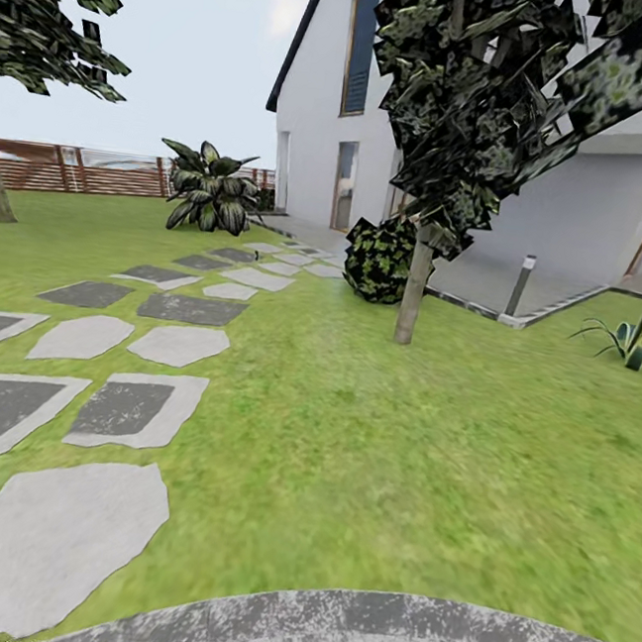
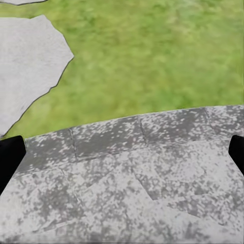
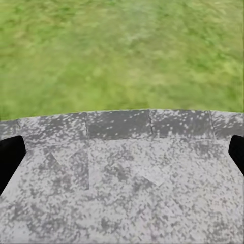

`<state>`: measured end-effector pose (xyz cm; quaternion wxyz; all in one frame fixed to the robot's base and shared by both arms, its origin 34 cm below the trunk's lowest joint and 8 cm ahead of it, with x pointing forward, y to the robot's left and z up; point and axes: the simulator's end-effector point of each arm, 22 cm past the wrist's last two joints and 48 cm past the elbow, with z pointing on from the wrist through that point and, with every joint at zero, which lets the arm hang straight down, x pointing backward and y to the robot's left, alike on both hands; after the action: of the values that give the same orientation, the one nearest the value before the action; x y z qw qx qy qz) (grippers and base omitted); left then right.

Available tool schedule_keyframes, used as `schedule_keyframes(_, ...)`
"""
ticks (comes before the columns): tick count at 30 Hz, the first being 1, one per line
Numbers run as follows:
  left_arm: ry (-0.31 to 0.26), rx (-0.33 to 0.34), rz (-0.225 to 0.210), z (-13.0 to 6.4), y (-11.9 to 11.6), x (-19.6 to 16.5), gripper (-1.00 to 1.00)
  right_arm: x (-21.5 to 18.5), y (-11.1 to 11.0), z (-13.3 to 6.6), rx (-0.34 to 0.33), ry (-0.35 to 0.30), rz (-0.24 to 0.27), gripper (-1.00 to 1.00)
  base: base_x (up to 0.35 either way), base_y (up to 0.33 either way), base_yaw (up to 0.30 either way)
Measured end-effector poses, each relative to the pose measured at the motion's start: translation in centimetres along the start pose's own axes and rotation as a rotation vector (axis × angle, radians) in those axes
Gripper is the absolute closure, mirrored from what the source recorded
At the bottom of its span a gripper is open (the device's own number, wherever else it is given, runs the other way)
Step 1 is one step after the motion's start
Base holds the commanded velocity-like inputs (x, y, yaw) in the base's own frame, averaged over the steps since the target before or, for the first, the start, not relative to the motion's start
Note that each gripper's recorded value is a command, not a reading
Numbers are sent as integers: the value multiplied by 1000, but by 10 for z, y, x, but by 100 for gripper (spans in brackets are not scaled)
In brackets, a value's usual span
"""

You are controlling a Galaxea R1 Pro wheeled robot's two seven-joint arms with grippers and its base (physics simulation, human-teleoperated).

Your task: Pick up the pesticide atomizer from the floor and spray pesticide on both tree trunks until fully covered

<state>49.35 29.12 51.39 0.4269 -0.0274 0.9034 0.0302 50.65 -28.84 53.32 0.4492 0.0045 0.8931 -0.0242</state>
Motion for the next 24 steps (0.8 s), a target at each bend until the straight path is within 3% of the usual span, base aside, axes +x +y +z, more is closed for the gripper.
schedule_keyframes(11,8,3,0,16,-3,15,-100,22,1,11,-3,12,-3,-100,0,0,143)
schedule_keyframes(18,-100,2,-13,56,-13,-53,-100,17,2,23,-4,-20,-5,-100,0,0,8)
schedule_keyframes(24,-123,-24,-13,68,-3,-60,-100,-6,2,43,0,-71,0,-100,0,0,0)
